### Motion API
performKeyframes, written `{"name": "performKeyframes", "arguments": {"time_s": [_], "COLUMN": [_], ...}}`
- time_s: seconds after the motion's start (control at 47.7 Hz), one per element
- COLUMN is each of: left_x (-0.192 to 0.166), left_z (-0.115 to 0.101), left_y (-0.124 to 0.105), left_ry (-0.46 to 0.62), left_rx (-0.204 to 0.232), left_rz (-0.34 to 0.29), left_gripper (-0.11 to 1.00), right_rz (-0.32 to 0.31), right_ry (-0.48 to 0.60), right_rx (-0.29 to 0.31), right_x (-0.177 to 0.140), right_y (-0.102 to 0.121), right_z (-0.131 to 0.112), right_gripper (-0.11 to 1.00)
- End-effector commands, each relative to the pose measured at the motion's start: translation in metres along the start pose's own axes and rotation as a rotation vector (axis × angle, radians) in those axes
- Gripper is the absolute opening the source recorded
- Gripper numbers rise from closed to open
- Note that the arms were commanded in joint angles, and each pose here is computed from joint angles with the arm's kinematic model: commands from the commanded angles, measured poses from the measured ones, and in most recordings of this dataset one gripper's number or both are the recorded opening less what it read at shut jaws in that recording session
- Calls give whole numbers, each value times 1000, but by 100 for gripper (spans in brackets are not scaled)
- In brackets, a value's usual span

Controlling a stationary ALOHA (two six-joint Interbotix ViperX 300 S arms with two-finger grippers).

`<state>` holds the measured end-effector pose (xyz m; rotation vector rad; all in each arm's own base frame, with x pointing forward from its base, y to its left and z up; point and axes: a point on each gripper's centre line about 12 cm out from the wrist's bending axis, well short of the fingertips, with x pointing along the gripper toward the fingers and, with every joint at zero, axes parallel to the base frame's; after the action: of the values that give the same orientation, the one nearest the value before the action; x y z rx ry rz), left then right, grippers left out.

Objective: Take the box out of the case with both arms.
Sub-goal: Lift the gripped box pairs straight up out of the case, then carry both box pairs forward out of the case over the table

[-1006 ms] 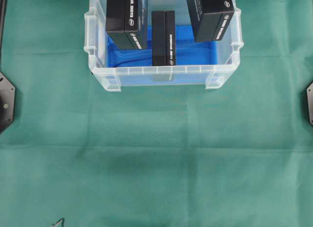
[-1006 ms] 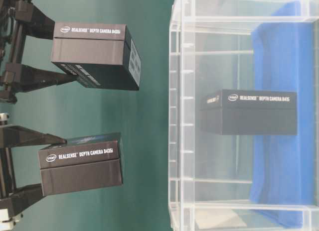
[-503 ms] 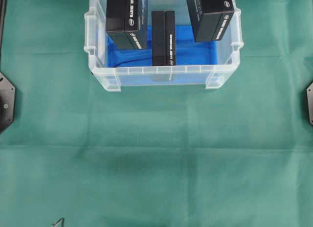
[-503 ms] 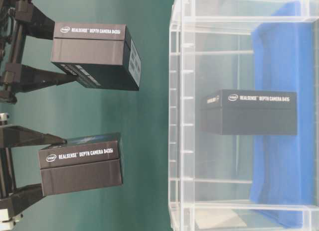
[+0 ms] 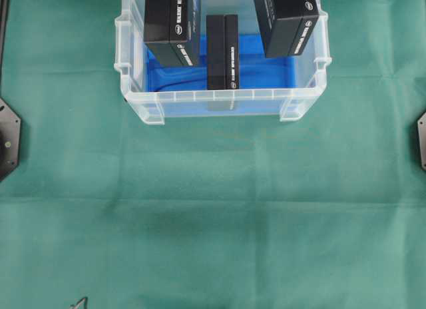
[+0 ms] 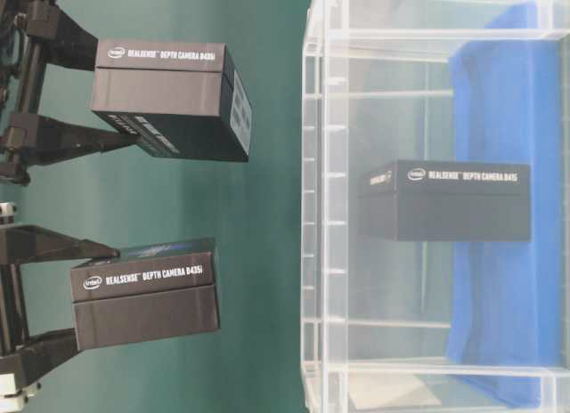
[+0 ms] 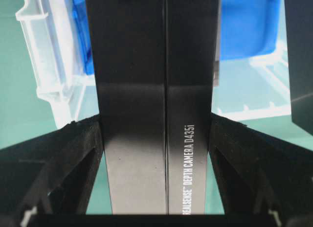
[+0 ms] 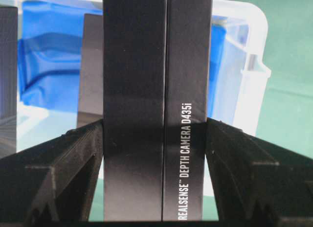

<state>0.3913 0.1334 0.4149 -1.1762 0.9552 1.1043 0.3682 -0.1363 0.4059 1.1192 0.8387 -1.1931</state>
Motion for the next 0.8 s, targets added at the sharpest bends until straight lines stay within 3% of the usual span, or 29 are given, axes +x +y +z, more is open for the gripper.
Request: {"name": "performKeyframes", "arguments": {"time_s": [0.0,0.272,0.419,0.775], "left_x": [-17,-24,-32,-42], "left_z": [-5,-36,-64,-141], "left_y": [1,-5,-9,-9], "left_ry": [-15,2,14,67], "left_rx": [6,53,65,107], "left_rz": [-41,-61,-78,-44], "left_gripper": [63,63,63,63], "right_rz": [71,64,60,53], "right_ry": [-21,0,-10,13], "right_rx": [1,-42,-48,-73], "right_x": [-28,-37,-51,-72], "right_y": [-3,1,-1,-4], "right_z": [-2,-34,-59,-131], "right_gripper": [65,65,65,65]}}
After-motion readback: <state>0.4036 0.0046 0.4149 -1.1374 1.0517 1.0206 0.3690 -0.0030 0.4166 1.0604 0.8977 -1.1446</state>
